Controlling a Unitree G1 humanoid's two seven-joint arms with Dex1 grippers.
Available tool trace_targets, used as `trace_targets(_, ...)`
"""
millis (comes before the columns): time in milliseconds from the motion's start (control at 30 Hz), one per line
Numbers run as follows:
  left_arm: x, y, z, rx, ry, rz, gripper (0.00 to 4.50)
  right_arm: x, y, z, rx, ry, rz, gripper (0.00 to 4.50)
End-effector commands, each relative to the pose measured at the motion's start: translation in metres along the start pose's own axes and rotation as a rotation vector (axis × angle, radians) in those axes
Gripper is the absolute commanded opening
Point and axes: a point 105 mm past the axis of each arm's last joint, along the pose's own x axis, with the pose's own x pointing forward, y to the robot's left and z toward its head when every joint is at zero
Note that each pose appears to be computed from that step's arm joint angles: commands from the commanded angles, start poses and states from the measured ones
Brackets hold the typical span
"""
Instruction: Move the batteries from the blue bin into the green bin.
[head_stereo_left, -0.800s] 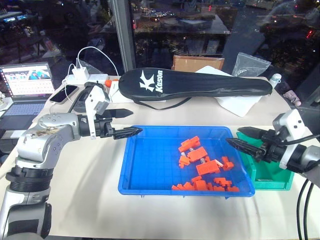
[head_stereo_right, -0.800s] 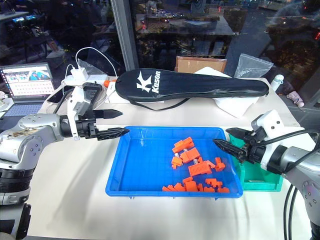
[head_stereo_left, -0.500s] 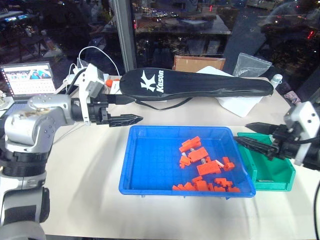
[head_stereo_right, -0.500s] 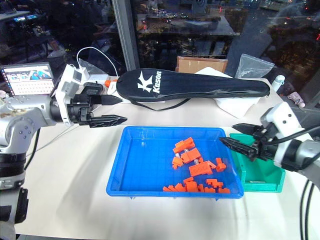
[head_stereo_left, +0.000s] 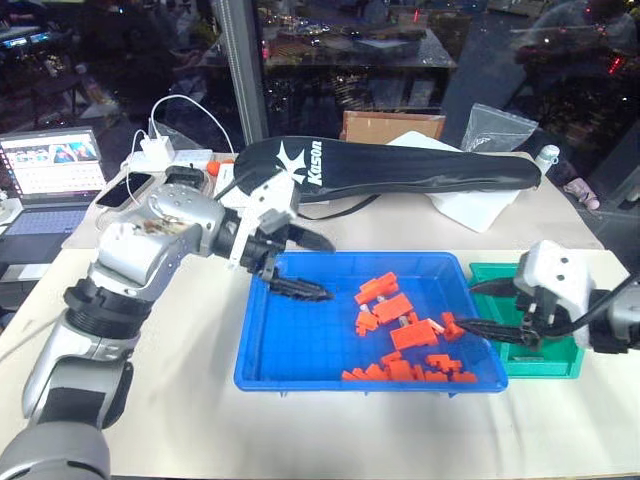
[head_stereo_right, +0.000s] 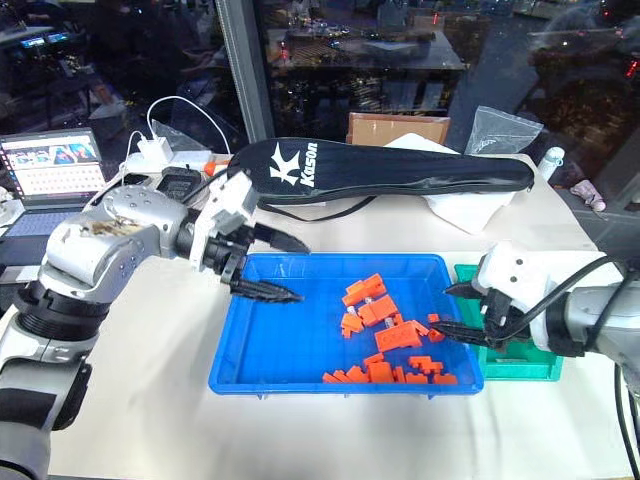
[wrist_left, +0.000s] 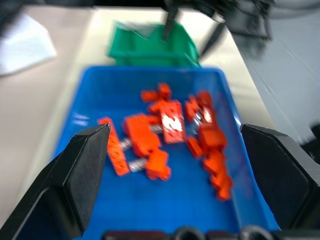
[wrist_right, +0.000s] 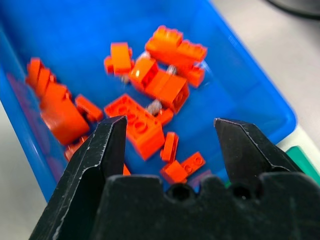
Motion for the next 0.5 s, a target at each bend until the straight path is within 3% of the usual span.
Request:
trace_targets(33, 0.001, -0.01, 0.004, 0.035, -0.008, -0.004, 4.5, 0.014, -0.001, -0.006, -0.111, 0.024, 0.088, 3.26)
trace_targets(167, 0.005, -0.012, -0.002, 0.019, -0.008, 0.017, 4.5, 0.025, -0.007, -0.013, -0.141, 0.032, 0.152, 3.26)
trace_targets(267, 0.008, -0.014, -0.022, 0.004, 0.044, 0.049, 4.5, 0.034, -0.016, -0.019, -0.185, 0.052, 0.198, 3.26)
trace_targets(500, 0.006, -0.015, -0.021, -0.025, 0.013, 0.087, 4.5, 0.048, -0.011, -0.027, -0.23, 0.063, 0.305, 3.26)
